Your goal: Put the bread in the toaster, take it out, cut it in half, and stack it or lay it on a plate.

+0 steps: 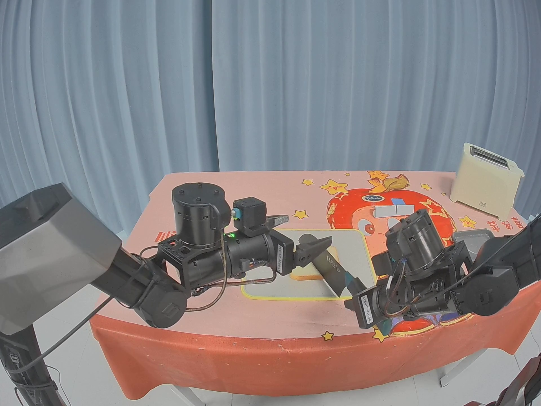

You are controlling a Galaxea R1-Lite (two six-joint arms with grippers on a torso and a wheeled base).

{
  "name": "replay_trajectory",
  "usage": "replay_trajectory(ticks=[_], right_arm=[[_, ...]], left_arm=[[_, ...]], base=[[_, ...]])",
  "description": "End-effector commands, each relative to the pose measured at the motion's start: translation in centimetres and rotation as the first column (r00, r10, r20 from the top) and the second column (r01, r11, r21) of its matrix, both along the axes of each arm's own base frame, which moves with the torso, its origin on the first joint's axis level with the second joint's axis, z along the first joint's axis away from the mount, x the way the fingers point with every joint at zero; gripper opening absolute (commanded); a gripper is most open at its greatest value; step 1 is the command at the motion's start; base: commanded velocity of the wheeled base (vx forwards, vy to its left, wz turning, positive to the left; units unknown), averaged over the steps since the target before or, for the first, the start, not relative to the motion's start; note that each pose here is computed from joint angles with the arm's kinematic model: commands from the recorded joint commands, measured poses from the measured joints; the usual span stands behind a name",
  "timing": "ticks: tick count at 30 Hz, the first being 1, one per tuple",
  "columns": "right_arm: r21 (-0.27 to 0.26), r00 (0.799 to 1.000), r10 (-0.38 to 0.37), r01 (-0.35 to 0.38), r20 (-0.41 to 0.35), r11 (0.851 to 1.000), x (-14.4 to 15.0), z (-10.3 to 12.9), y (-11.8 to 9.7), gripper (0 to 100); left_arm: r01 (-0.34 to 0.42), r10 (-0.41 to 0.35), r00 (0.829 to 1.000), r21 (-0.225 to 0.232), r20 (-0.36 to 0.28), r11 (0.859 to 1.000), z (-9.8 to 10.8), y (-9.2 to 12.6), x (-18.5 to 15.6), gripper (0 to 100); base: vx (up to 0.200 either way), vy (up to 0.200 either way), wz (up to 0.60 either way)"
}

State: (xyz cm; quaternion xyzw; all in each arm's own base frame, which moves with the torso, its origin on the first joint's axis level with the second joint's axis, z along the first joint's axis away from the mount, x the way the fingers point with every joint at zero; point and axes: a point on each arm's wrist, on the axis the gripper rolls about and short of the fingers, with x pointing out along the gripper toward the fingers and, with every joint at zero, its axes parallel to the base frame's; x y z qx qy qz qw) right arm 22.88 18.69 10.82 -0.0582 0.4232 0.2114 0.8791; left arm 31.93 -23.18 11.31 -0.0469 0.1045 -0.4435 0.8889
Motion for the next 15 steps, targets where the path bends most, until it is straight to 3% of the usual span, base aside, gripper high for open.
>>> replay_trajectory(ticks=[1, 15], right_arm=[[-0.003, 1.0, 0.01, -0.01, -0.004, 1.0, -0.15, -0.12, 0.19, 0], [-0.071, 0.998, 0.031, -0.027, 0.06, 0.997, -0.2, 0.4, 0.04, 0]], left_arm=[[0.002, -0.002, 1.0, 0.018, -0.03, 1.0, -2.22, -1.06, 1.35, 100], [0.0, 0.001, 0.999, 0.0, -0.045, 1.0, -2.04, -1.28, 1.35, 100]], base=[[0.0, 0.0, 0.0], [0.0, 0.0, 0.0]])
